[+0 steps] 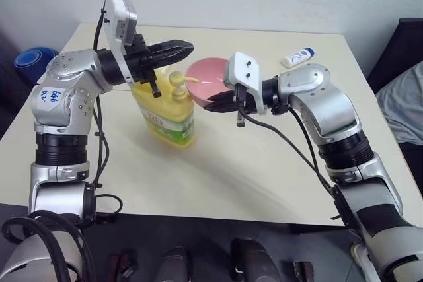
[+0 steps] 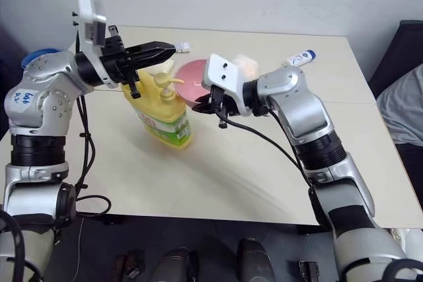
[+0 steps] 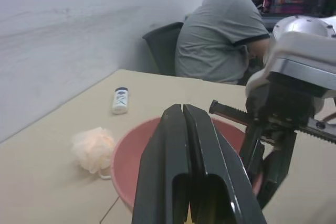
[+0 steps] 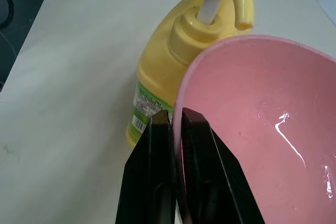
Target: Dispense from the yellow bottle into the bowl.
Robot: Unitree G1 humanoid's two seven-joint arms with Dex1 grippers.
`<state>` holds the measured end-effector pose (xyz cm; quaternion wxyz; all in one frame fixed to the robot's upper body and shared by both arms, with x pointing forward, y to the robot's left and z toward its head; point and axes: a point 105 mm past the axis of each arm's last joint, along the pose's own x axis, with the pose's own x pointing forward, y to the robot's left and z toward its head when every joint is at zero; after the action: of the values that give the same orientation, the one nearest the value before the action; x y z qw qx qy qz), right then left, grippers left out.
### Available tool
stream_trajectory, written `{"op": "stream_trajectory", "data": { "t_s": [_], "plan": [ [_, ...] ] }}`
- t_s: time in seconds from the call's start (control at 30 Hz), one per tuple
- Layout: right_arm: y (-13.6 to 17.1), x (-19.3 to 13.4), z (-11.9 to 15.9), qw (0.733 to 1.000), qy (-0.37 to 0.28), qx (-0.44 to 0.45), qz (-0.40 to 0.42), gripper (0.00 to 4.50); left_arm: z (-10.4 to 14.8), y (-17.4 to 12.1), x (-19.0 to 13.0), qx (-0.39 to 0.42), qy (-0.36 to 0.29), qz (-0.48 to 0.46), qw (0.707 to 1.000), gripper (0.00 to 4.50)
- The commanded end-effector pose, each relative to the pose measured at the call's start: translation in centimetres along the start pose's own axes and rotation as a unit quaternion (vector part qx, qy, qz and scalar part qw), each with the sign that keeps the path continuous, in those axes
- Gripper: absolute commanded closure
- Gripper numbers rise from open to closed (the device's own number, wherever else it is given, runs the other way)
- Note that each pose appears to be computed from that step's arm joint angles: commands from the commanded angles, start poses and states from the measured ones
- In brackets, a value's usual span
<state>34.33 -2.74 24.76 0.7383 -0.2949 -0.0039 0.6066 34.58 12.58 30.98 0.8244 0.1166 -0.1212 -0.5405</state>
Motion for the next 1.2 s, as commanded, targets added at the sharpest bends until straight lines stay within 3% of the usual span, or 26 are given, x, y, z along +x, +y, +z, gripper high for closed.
{"op": "stream_trajectory", "data": {
  "t_s": [0.03,0.2,0.7,0.97,1.03,1.1,1.2],
  "plan": [
    [0.3,-0.6,1.4,1.0,-0.013,-0.02,-0.001,4.5,-0.7,-0.3,-0.2,0.002,0.02,0.006,1.0,4.45],
    [0.5,-0.6,1.4,1.0,-0.012,-0.016,-0.001,4.5,-2.3,-0.1,-0.1,-0.02,0.038,0.024,0.999,4.45],
    [0.6,-0.3,1.4,1.0,-0.011,-0.009,0.0,4.5,-9.7,-0.9,-0.1,-0.072,0.188,0.031,0.979,4.45],
    [0.7,-0.2,1.4,1.0,-0.013,-0.005,0.0,4.5,-12.5,-1.6,-0.8,-0.118,0.218,0.037,0.968,4.45],
    [0.7,-0.2,1.3,1.0,-0.012,-0.004,0.001,4.5,-12.7,-1.6,-0.8,-0.121,0.211,0.04,0.969,4.45],
    [0.8,-0.2,1.1,1.0,-0.011,0.0,0.0,4.5,-10.9,-1.1,0.2,-0.12,0.148,0.046,0.981,4.45],
    [0.8,-0.5,0.5,1.0,-0.006,0.008,-0.004,4.5,-5.5,0.3,1.4,-0.08,0.009,0.055,0.995,4.45]
  ]
}}
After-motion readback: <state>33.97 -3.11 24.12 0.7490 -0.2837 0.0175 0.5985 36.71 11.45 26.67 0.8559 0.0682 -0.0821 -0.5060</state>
